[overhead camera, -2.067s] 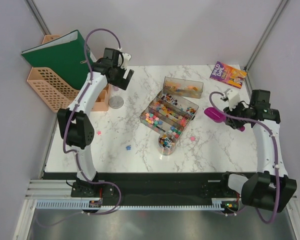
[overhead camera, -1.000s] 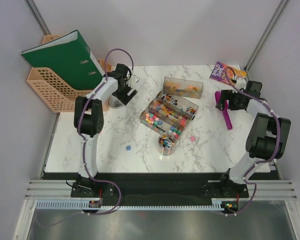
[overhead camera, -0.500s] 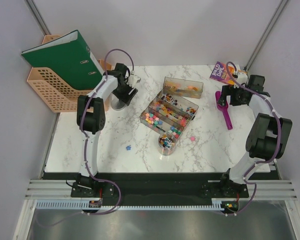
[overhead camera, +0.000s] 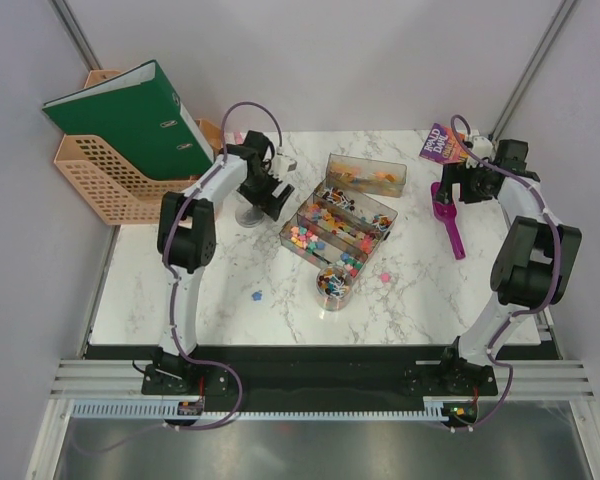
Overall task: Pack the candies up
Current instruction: Pick up the bottle lid at the center of the board.
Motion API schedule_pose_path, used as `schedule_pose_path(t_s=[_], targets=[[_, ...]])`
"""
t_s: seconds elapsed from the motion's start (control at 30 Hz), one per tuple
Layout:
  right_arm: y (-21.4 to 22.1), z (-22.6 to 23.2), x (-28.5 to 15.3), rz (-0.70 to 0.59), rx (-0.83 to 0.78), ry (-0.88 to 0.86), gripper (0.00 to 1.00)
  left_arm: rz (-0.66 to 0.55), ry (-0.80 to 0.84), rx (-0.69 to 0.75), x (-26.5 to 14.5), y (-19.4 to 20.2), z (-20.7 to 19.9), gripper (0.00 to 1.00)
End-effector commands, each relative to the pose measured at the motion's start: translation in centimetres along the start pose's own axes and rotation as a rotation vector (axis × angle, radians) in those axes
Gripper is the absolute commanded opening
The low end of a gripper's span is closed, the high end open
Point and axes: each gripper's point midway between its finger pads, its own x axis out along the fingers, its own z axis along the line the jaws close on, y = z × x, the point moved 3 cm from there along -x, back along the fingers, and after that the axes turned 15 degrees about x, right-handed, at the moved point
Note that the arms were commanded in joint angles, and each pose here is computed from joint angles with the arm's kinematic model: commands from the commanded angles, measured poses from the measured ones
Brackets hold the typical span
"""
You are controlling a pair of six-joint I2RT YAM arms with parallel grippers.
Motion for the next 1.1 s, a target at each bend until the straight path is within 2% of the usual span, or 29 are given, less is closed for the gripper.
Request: schedule_pose_path(t_s=[0.0, 0.13, 0.27, 1.07], targets=[[-1.3, 0.9, -0.2, -0.015, -0.036, -0.037, 0.98, -0.040, -0.034, 0.001, -1.6, -2.3, -2.0, 1.00], [-1.0, 1.3, 0.1, -0.007, -0.045, -0.050, 0.98, -0.066, -0.134, 0.058, -4.4, -2.5, -0.8, 1.00], [-0.6, 1.7, 0.3, 0.002, -0.049, -0.061, 0.98, -0.075, -0.134, 0.033, -5.3, -1.5, 0.1, 1.00], [-0.2, 3.7, 0.4, 0.022, -0.087, -0.093, 0.98, 0.037, -0.039, 0.027, -0.6, 1.7, -0.4, 1.00]])
